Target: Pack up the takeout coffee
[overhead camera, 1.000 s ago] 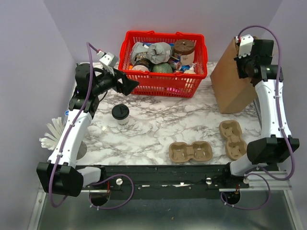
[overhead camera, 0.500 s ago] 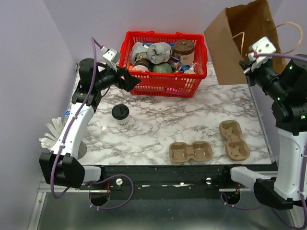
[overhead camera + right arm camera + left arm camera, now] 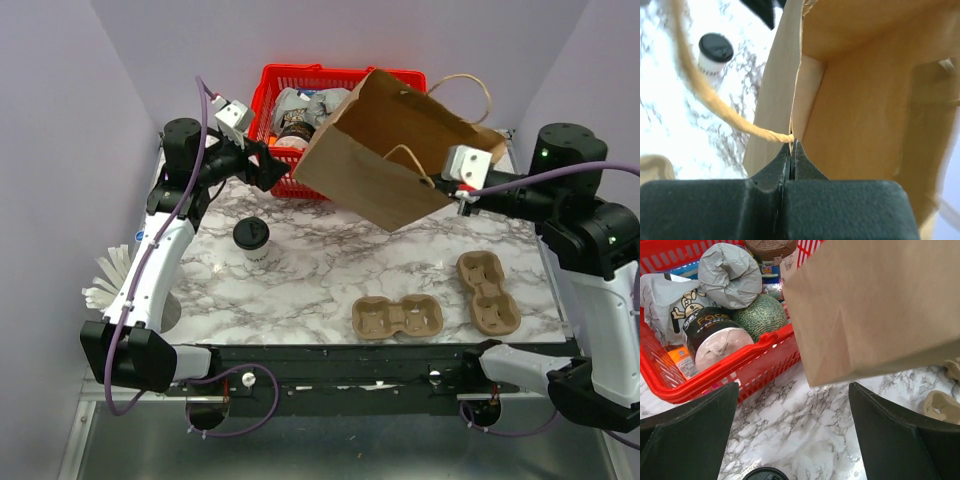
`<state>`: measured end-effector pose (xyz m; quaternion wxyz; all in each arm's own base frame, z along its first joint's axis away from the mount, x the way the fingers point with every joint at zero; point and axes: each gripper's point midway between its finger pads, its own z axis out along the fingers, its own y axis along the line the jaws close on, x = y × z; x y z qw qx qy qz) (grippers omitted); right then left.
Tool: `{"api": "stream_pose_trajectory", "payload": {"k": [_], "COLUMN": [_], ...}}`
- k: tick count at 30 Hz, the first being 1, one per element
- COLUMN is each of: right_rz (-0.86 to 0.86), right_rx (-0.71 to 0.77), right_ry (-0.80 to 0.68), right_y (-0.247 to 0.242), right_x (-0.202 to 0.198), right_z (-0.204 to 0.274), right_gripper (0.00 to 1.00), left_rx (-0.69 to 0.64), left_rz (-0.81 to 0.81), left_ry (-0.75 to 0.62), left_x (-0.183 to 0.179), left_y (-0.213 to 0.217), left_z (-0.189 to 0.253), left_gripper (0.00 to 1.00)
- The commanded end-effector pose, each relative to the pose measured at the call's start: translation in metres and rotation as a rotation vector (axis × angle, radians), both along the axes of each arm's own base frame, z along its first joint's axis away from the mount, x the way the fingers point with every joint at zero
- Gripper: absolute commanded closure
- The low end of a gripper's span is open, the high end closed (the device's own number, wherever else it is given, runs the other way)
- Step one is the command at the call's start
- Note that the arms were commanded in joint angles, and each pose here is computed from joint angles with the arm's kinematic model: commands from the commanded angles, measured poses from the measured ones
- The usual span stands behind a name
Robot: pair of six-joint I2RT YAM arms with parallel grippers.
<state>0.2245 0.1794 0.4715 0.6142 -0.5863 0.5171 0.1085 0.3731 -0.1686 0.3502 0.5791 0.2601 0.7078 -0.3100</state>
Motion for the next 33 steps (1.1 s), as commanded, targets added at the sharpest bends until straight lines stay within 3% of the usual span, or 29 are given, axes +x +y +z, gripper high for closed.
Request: {"api": "stream_pose_trajectory", "payload": {"k": [1, 10, 18, 23, 26, 27, 28, 33], "right_rz": [0.099, 0.152, 0.174, 0.239, 0.280, 0.287, 0.287, 0.195], "right_rx": [-0.132, -0.222, -0.266, -0.320, -0.349, -0.357, -0.361, -0.310], "right_ry": [-0.003, 0.035, 0.021, -0.012, -0.002, -0.008, -0.005, 0.011], "right_y": [0.007, 0.013, 0.027, 0.031, 0.033, 0.034, 0.034, 0.030], "right_x": [-0.002, 0.006, 0.030, 0.030, 0.027, 0.027, 0.027, 0.032], "right_z": [-0.045, -0.104, -0.134, -0.156, -0.168, -0.169, -0.170, -0.147], "right_gripper": [0.99, 0.99, 1.00, 0.99, 0.84, 0.73, 0.54, 0.37], "left_rx": [0.053, 0.238, 0.234, 0.240, 0.206, 0.186, 0.169, 0.149], "left_rz": [0.034, 0.082, 0.019, -0.122, -0.216, -0.268, -0.297, -0.372], "left_ry": [-0.038, -0.064, -0.123, -0.224, -0.259, -0.262, -0.241, -0.199], "left_x": [-0.010, -0.025, -0.031, -0.036, -0.032, -0.035, -0.036, -0.024], "left_y": [0.009, 0.035, 0.027, 0.011, -0.004, -0.012, -0.017, -0.036], "left_z": [0.008, -0.012, 0.004, 0.030, 0.053, 0.058, 0.061, 0.060], "left_gripper": [0.02, 0.02, 0.02, 0.02, 0.01, 0.02, 0.02, 0.02]}}
